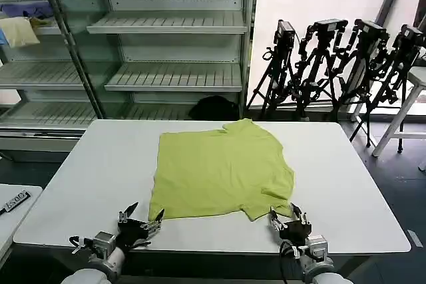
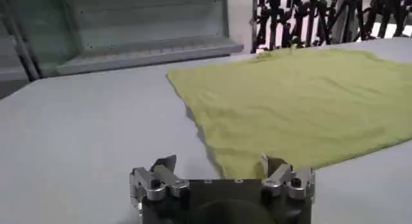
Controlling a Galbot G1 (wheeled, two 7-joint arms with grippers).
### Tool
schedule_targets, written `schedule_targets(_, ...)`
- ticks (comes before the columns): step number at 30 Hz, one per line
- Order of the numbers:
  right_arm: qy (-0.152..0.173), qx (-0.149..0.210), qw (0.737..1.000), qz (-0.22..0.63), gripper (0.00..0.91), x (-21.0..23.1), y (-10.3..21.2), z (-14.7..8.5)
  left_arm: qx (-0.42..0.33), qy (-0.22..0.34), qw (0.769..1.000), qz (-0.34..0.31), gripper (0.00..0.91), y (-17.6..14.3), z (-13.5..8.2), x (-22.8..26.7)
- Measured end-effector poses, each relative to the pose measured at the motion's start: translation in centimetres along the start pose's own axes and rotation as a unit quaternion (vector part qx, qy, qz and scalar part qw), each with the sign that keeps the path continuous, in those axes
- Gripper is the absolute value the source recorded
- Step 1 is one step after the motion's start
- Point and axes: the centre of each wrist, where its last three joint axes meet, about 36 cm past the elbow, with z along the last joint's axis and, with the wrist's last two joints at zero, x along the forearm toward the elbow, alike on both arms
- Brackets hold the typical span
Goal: Fold and organize the clothes.
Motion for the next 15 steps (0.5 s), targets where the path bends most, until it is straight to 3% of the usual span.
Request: schedule_targets(15,0.0,0.003,1.0,0.001,0.0,-0.1,-0.3,0.1,0.017,0.013,0.999,0.033,0.705,-1.4,0.3,1.4)
